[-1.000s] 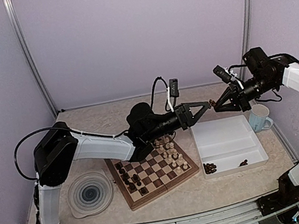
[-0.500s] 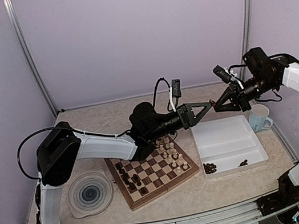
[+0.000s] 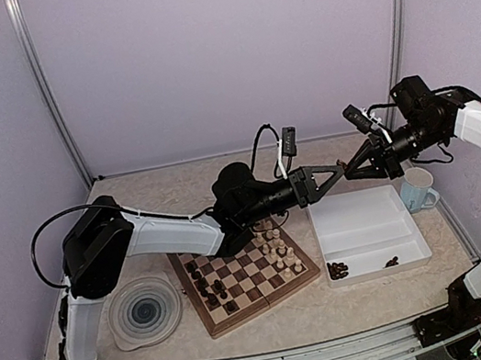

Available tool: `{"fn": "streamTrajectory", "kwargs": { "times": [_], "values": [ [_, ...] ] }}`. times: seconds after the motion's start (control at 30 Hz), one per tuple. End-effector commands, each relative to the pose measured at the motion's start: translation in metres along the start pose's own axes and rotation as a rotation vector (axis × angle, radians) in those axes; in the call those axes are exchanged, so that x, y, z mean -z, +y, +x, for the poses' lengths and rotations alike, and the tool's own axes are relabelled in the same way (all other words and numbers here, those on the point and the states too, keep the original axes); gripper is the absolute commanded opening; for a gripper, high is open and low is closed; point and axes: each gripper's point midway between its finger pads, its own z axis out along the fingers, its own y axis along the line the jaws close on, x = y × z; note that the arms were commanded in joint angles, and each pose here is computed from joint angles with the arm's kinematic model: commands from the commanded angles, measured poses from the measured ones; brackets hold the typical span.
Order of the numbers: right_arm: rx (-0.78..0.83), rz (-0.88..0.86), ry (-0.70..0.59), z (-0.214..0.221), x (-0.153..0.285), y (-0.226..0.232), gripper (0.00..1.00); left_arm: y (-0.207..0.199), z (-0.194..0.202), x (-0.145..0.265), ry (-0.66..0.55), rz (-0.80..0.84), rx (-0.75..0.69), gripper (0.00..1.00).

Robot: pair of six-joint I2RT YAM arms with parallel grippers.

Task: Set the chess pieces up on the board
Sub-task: Pick up the pawn from the chess pile, then place the pawn at h7.

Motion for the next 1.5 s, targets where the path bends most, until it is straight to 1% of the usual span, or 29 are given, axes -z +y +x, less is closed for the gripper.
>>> {"fn": "streamTrajectory", "kwargs": {
  "times": [0.0, 0.2, 0.33, 0.47, 0.6, 0.67, 0.7, 0.83, 0.87, 0.93, 1.03, 1.1, 1.17, 1.27, 1.33, 1.37, 1.47],
  "values": [
    [0.036, -0.032, -0.017, -0.003, 0.000, 0.010, 0.05, -0.003, 0.005, -0.003, 0.017, 0.024, 0.004, 0.23],
    [0.036, -0.021, -0.009, 0.000, -0.001, 0.009, 0.05, -0.003, 0.001, 0.001, 0.012, 0.015, 0.007, 0.13],
    [0.049, 0.021, 0.021, 0.008, 0.000, 0.004, 0.04, 0.009, -0.003, 0.013, 0.049, -0.048, 0.047, 0.06],
    [0.076, 0.120, 0.074, 0.024, 0.001, -0.008, 0.03, 0.037, -0.004, 0.042, 0.182, -0.225, 0.097, 0.02],
    [0.094, 0.197, 0.117, 0.045, -0.002, -0.022, 0.02, 0.056, -0.014, 0.092, 0.373, -0.451, 0.045, 0.01],
    [0.090, 0.226, 0.145, 0.060, -0.006, -0.029, 0.02, 0.067, -0.021, 0.123, 0.489, -0.591, -0.002, 0.01],
    [0.090, 0.233, 0.154, 0.067, -0.008, -0.032, 0.02, 0.077, -0.019, 0.145, 0.549, -0.681, -0.018, 0.01],
    [0.092, 0.241, 0.158, 0.079, -0.015, -0.038, 0.03, 0.089, -0.045, 0.213, 0.710, -0.948, -0.164, 0.01],
    [0.090, 0.240, 0.156, 0.080, -0.017, -0.039, 0.03, 0.094, -0.050, 0.231, 0.753, -1.034, -0.219, 0.01],
    [0.086, 0.230, 0.152, 0.083, -0.020, -0.039, 0.03, 0.095, -0.058, 0.259, 0.842, -1.152, -0.324, 0.01],
    [0.083, 0.220, 0.151, 0.085, -0.023, -0.040, 0.03, 0.098, -0.061, 0.296, 1.022, -1.309, -0.495, 0.01],
    [0.080, 0.214, 0.152, 0.087, -0.025, -0.040, 0.04, 0.102, -0.059, 0.310, 1.112, -1.384, -0.613, 0.00],
    [0.080, 0.209, 0.150, 0.087, -0.026, -0.040, 0.03, 0.102, -0.053, 0.319, 1.211, -1.398, -0.716, 0.00],
    [0.083, 0.205, 0.146, 0.087, -0.026, -0.038, 0.04, 0.106, -0.023, 0.337, 1.440, -1.365, -0.843, 0.00],
    [0.082, 0.203, 0.146, 0.089, -0.026, -0.037, 0.04, 0.107, -0.006, 0.347, 1.554, -1.352, -0.914, 0.00],
    [0.084, 0.202, 0.146, 0.089, -0.027, -0.036, 0.04, 0.109, 0.000, 0.353, 1.597, -1.355, -0.931, 0.00],
    [0.086, 0.204, 0.144, 0.092, -0.026, -0.033, 0.04, 0.112, 0.015, 0.356, 1.659, -1.329, -0.956, 0.00]
  ]
}}
